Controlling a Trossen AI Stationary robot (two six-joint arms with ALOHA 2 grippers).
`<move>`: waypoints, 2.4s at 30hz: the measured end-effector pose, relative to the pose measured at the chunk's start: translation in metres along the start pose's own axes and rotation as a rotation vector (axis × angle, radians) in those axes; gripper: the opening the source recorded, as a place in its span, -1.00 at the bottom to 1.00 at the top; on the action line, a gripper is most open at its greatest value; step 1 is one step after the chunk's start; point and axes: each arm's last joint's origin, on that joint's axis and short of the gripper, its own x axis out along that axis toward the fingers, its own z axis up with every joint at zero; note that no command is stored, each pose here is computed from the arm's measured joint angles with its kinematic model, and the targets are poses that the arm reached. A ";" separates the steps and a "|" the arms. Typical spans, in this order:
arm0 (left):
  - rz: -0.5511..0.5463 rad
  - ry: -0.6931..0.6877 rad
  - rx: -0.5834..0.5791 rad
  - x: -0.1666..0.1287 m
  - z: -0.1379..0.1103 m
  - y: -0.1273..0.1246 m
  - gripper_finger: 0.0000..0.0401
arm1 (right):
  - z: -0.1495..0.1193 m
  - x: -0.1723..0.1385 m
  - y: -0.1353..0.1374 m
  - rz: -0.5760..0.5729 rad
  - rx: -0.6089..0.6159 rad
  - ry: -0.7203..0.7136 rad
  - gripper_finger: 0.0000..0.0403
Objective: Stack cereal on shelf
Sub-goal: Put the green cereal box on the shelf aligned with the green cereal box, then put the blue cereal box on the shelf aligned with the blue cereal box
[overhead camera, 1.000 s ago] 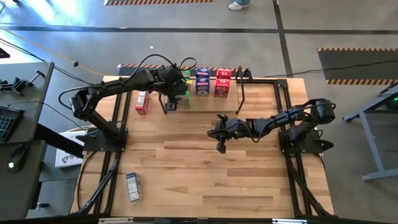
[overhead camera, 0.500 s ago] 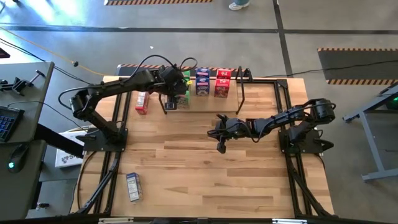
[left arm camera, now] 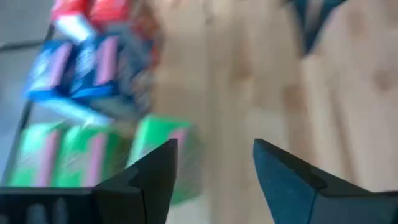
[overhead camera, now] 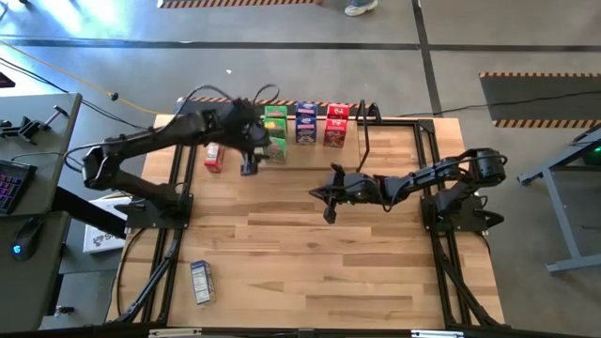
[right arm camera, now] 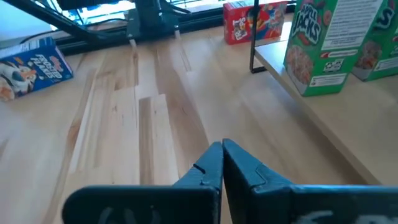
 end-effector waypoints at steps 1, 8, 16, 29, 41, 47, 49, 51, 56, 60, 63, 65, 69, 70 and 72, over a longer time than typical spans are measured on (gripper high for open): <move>-0.022 -0.037 -0.004 0.003 -0.002 -0.007 -0.04 | 0.000 0.000 -0.001 -0.002 -0.009 0.000 -1.00; 0.044 -0.130 0.008 0.061 -0.024 -0.053 -0.41 | 0.000 0.000 -0.001 -0.013 -0.037 -0.001 -1.00; 0.227 -0.022 0.005 0.104 -0.038 -0.054 -0.78 | 0.000 0.000 -0.001 -0.013 -0.038 0.005 -1.00; 0.354 -0.024 -0.040 0.117 -0.042 -0.033 -0.83 | -0.001 0.000 -0.001 -0.013 -0.047 0.012 -1.00; 0.315 -0.127 -0.029 0.084 -0.026 -0.054 -0.83 | -0.001 0.000 -0.001 -0.011 -0.049 0.013 -1.00; 0.181 -0.171 -0.099 0.032 -0.023 -0.097 -0.83 | -0.003 0.000 -0.001 -0.014 -0.087 0.036 -1.00; 0.129 -0.154 -0.165 0.016 -0.029 -0.109 -0.83 | -0.004 0.000 -0.001 -0.014 -0.095 0.042 -1.00; 0.067 -0.109 -0.261 0.000 -0.036 -0.119 -0.83 | -0.005 0.000 -0.001 -0.013 -0.098 0.050 -1.00; -0.119 0.051 -0.502 -0.028 -0.056 -0.144 -0.83 | -0.006 0.000 0.002 0.020 -0.108 0.058 -1.00; -0.235 0.225 -0.573 -0.036 -0.069 -0.174 -0.83 | -0.007 -0.001 0.005 0.036 -0.131 0.066 -1.00; -0.283 0.326 -0.573 -0.036 -0.074 -0.198 -0.81 | -0.007 -0.001 0.008 0.043 -0.141 0.065 -1.00; -0.293 0.406 -0.640 -0.032 -0.076 -0.210 -0.76 | -0.007 -0.002 0.009 0.049 -0.144 0.064 -1.00; -0.339 0.667 -0.842 -0.026 -0.083 -0.236 -0.59 | -0.008 -0.002 0.013 0.061 -0.149 0.065 -1.00; -0.343 0.737 -0.885 -0.026 -0.085 -0.243 -0.54 | -0.008 -0.002 0.014 0.066 -0.151 0.067 -1.00; -0.331 0.850 -0.960 -0.025 -0.089 -0.256 -0.43 | -0.009 -0.002 0.014 0.074 -0.160 0.071 -1.00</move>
